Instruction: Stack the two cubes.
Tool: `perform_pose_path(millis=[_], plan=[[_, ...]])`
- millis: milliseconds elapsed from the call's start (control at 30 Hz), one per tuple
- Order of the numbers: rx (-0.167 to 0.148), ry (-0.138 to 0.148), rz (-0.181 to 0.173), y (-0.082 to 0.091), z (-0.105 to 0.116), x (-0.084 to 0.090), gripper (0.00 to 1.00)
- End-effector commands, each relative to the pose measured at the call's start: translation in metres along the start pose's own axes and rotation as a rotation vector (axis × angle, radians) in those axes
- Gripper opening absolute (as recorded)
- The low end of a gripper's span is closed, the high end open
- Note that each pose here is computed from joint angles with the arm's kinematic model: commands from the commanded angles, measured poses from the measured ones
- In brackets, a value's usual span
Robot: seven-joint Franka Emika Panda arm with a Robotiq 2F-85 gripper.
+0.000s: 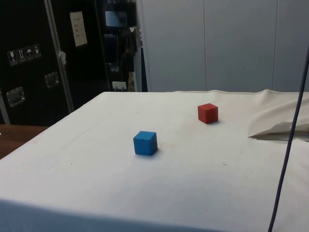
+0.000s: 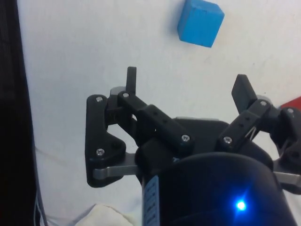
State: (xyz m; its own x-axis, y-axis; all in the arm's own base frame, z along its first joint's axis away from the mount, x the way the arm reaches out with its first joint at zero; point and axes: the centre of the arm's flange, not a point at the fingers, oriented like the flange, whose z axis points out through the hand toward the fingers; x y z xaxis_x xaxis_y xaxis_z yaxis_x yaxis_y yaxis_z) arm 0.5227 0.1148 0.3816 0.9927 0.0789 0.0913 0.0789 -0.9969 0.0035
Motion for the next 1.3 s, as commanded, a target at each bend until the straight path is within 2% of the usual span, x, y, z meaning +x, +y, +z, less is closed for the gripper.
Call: perform_pose_path(millis=[0, 100, 233, 267, 300, 333, 567, 600, 667, 867, 900, 1167, 1200, 1267], plan=[[0.0, 0.0, -0.007, 0.0, 0.002, 0.0, 1.0], [0.014, 0.014, -0.043, -0.003, 0.013, 0.0, 1.0], [0.021, 0.019, -0.055, -0.002, 0.025, -0.001, 1.0], [0.008, 0.011, -0.052, -0.001, 0.021, 0.0, 1.0], [0.025, 0.02, -0.054, -0.002, 0.031, -0.001, 1.0], [0.027, 0.021, -0.052, -0.001, 0.035, -0.002, 1.0], [0.036, 0.013, -0.031, 0.007, 0.059, -0.004, 1.0], [0.024, 0.008, -0.03, 0.008, 0.06, -0.004, 1.0], [0.036, 0.01, -0.021, 0.011, 0.068, -0.005, 1.0], [0.034, -0.001, 0.0, 0.019, 0.087, -0.008, 1.0], [0.026, -0.008, -0.006, 0.018, 0.087, -0.008, 1.0], [0.026, -0.025, 0.047, 0.032, 0.115, -0.012, 1.0], [0.021, -0.032, 0.037, 0.03, 0.112, -0.012, 1.0], [0.024, -0.029, 0.054, 0.034, 0.12, -0.012, 1.0]])
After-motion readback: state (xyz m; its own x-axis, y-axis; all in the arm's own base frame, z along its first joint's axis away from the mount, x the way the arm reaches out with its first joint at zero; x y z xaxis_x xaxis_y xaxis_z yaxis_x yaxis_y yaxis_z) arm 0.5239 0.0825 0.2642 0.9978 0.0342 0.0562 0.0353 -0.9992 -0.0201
